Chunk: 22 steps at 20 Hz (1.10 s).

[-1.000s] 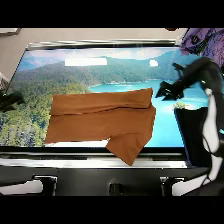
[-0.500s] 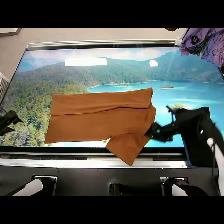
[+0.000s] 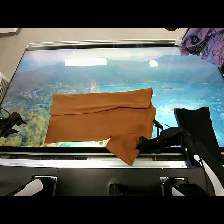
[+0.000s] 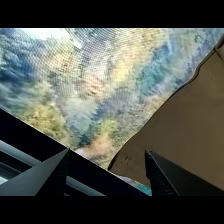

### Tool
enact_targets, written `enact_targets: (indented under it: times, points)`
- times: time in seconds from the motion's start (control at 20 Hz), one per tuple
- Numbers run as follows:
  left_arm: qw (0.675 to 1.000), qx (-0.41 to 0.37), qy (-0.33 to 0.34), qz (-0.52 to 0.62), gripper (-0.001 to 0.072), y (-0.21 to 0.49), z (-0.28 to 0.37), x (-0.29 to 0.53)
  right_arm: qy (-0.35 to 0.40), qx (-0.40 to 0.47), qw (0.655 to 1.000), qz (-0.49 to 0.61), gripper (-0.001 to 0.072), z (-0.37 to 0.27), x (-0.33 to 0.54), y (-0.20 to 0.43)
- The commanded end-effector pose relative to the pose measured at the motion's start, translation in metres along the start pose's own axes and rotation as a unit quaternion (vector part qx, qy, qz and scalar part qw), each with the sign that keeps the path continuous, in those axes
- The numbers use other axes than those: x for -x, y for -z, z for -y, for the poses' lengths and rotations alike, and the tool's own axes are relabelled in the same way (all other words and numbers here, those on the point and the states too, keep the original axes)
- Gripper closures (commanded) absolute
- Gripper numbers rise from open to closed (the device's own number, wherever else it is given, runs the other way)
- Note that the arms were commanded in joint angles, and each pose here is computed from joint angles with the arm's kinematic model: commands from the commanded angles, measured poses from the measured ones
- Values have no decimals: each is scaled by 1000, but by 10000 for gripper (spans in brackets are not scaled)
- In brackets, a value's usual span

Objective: Fold the clothes and pants, and hang the long-sleeved shirts on hangers.

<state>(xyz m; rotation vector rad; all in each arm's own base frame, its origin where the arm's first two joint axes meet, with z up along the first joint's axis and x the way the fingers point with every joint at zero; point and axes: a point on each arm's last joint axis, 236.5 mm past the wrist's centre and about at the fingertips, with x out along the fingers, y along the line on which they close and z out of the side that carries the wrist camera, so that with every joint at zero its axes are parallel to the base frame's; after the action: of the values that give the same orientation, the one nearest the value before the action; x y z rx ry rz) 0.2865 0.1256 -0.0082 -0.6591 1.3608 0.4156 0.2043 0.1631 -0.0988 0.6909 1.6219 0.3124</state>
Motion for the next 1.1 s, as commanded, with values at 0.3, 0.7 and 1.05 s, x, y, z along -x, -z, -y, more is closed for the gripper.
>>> enact_targets:
  times: [0.3,0.7,1.05]
  points:
    - [986,-12,142,-90,175,63,18,-58,-16,1,1000,16,679,-14,5,0]
    - [981,-7,145,-125,175,86,14,-82,-19,7,1000,19,678,-17,8,1]
    - [975,-31,147,-162,187,100,29,-100,-23,11,999,28,678,-20,12,-1]
